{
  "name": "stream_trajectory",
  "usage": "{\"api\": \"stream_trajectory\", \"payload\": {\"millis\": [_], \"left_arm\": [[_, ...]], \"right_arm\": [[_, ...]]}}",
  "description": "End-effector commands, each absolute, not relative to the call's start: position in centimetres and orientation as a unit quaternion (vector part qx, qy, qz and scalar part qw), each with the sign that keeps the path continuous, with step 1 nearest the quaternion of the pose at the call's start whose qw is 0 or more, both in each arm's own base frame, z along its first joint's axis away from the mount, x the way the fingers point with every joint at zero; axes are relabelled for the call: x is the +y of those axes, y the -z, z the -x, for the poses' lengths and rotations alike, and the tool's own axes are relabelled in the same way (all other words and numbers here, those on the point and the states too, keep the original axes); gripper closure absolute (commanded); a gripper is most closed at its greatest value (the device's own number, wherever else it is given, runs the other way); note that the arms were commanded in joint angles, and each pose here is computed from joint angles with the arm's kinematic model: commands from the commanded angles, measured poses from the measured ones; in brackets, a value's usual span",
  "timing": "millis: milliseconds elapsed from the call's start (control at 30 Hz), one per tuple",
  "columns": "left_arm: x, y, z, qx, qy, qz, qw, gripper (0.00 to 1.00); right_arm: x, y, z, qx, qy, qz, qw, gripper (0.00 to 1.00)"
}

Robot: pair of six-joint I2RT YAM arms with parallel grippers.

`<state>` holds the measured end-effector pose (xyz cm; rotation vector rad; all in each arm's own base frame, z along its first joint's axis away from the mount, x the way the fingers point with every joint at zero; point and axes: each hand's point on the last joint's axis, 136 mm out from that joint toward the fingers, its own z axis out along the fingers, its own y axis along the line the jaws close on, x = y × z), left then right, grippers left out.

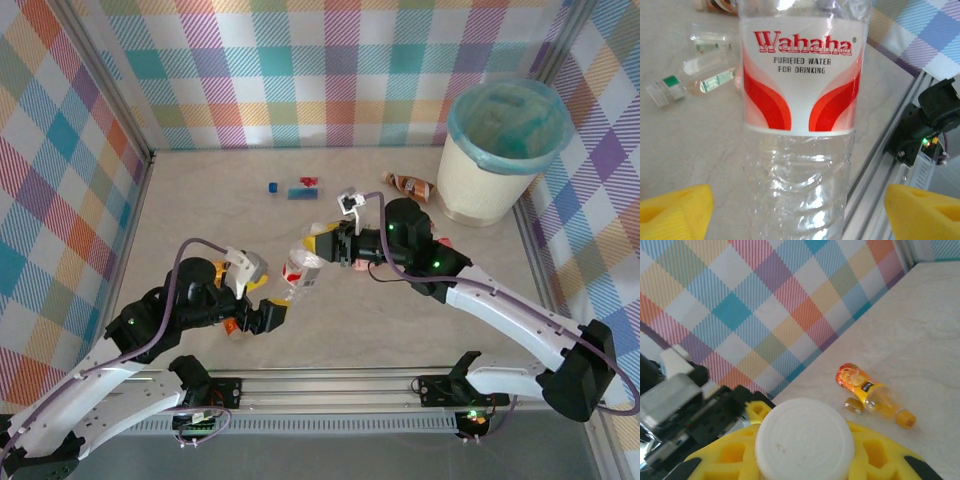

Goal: Put the plastic bottles in the bin

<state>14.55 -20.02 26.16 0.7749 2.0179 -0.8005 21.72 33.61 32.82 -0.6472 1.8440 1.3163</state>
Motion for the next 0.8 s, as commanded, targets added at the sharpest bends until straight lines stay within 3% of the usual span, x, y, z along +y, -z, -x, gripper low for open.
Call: {"api": "stream_trajectory", "payload": {"millis": [0, 267, 567, 767], "left_arm": [[-19.8, -28.0, -14.9, 0.785, 0.320, -0.297, 0.440, 0.06], [-21.1, -29.4, -16.3, 0.781, 0.321, -0.292, 0.448, 0.03], [-26.7, -36.1, -21.2, 0.772, 0.357, -0.256, 0.459, 0.04], [-33.0, -40.7, -25.1, 0.746, 0.406, -0.233, 0.473, 0.05]], "right_arm": [[32.0, -34.4, -22.2, 0.722, -0.480, 0.256, 0.428, 0.87], [26.6, -39.6, -24.0, 0.727, -0.342, 0.276, 0.527, 0.88], [15.1, -54.0, -26.8, 0.626, -0.073, 0.222, 0.744, 0.92], [9.7, -58.0, -31.9, 0.617, 0.097, 0.171, 0.762, 0.94]]}}
